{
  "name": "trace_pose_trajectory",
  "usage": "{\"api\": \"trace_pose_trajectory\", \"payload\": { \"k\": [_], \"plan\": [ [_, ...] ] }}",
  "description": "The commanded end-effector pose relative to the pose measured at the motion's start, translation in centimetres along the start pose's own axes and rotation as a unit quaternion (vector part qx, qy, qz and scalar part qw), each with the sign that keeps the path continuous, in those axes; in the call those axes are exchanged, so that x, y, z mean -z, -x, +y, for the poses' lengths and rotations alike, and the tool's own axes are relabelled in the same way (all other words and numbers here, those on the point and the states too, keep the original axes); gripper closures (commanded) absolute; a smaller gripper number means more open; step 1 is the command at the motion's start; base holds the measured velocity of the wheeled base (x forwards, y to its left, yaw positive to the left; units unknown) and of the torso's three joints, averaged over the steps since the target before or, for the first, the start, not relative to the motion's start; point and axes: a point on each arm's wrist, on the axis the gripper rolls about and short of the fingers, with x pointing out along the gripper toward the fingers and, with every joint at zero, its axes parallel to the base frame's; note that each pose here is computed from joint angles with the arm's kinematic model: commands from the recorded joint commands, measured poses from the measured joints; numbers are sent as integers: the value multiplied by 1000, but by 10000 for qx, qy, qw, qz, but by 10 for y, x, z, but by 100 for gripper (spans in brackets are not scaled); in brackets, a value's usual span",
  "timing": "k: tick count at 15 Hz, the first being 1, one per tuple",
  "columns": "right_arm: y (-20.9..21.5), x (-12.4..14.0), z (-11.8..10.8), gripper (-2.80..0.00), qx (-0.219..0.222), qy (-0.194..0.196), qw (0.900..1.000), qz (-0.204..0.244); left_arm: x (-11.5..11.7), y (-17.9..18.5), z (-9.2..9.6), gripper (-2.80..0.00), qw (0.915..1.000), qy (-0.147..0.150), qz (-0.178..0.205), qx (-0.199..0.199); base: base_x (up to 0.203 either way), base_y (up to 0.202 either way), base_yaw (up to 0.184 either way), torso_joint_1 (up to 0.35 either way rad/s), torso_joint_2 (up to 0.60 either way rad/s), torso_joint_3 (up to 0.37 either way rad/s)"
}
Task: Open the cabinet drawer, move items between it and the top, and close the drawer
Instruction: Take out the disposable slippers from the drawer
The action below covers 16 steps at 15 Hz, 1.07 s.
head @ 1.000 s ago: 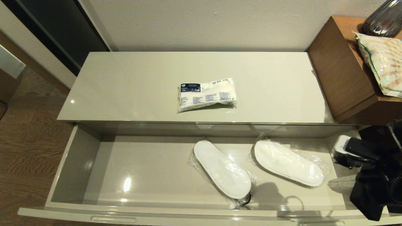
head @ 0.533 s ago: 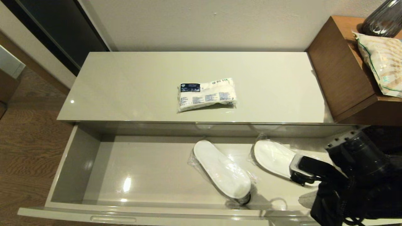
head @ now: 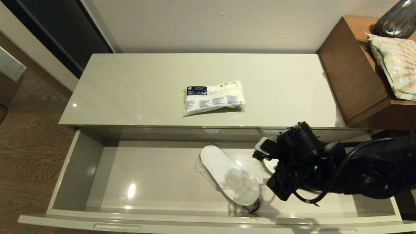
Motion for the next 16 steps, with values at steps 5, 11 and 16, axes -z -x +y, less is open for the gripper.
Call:
{"api": "trace_pose_trajectory", "payload": {
  "k": [5, 11, 16],
  "plan": [
    [-31, -19, 40, -280, -198, -62, 9997, 92, 0, 0, 0, 0, 10000, -2, 6, -2, 0, 0, 0, 0, 0, 0],
    [-109, -10, 73, -280, 194, -512, 9977, 393, 0, 0, 0, 0, 10000, 0, 4, -2, 0, 0, 0, 0, 0, 0],
    [-142, -39, 80, -280, 522, -696, 9962, -4, 0, 0, 0, 0, 10000, -2, 8, -2, 0, 0, 0, 0, 0, 0]
  ]
}}
